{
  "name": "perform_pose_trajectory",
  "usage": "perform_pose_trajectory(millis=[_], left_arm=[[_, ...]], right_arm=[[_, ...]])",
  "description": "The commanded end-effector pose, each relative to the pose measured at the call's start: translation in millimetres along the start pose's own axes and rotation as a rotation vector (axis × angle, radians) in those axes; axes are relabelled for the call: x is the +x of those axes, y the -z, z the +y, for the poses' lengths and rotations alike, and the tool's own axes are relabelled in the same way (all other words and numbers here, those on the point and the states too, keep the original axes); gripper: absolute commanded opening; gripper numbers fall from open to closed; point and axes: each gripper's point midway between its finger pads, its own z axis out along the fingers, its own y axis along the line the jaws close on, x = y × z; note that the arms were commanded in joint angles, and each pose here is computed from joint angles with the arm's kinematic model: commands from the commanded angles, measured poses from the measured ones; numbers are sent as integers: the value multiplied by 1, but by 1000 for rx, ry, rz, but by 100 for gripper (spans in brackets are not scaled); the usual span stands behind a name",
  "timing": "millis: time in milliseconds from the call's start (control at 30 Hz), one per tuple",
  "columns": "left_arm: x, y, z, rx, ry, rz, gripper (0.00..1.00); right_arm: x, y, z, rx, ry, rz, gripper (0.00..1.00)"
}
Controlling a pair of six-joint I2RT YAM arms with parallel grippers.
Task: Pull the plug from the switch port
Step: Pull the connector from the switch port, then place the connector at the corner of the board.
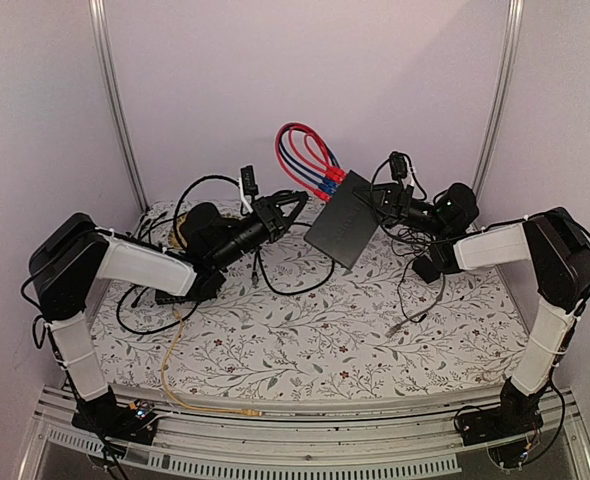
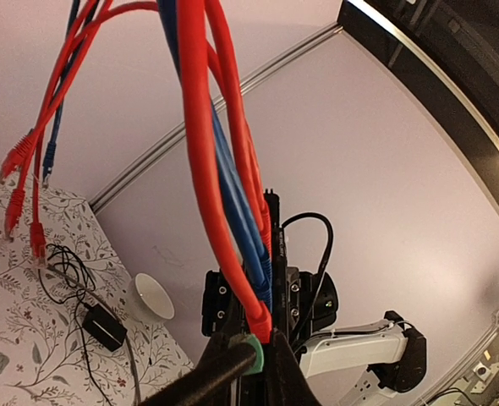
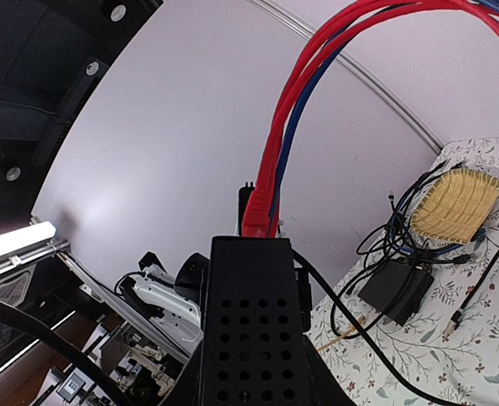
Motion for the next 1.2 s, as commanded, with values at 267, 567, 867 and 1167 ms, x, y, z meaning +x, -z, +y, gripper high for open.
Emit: perform_pose_trajectory(millis=[267,567,867,1167], left_arm=[[-3,6,2,-28,-93,38,0],[37,-19,25,76,-7,236,0],[78,-44,26,209,124,394,0],[132,-71,1,366,167,598,0]], right_arm=[[-33,12,41,-63,143,-100,2],[-50,30,58,-33,186,-153,1],[-61,45,77,-29,229,-183,2],[-64,51,91,-34,252,-191,1]])
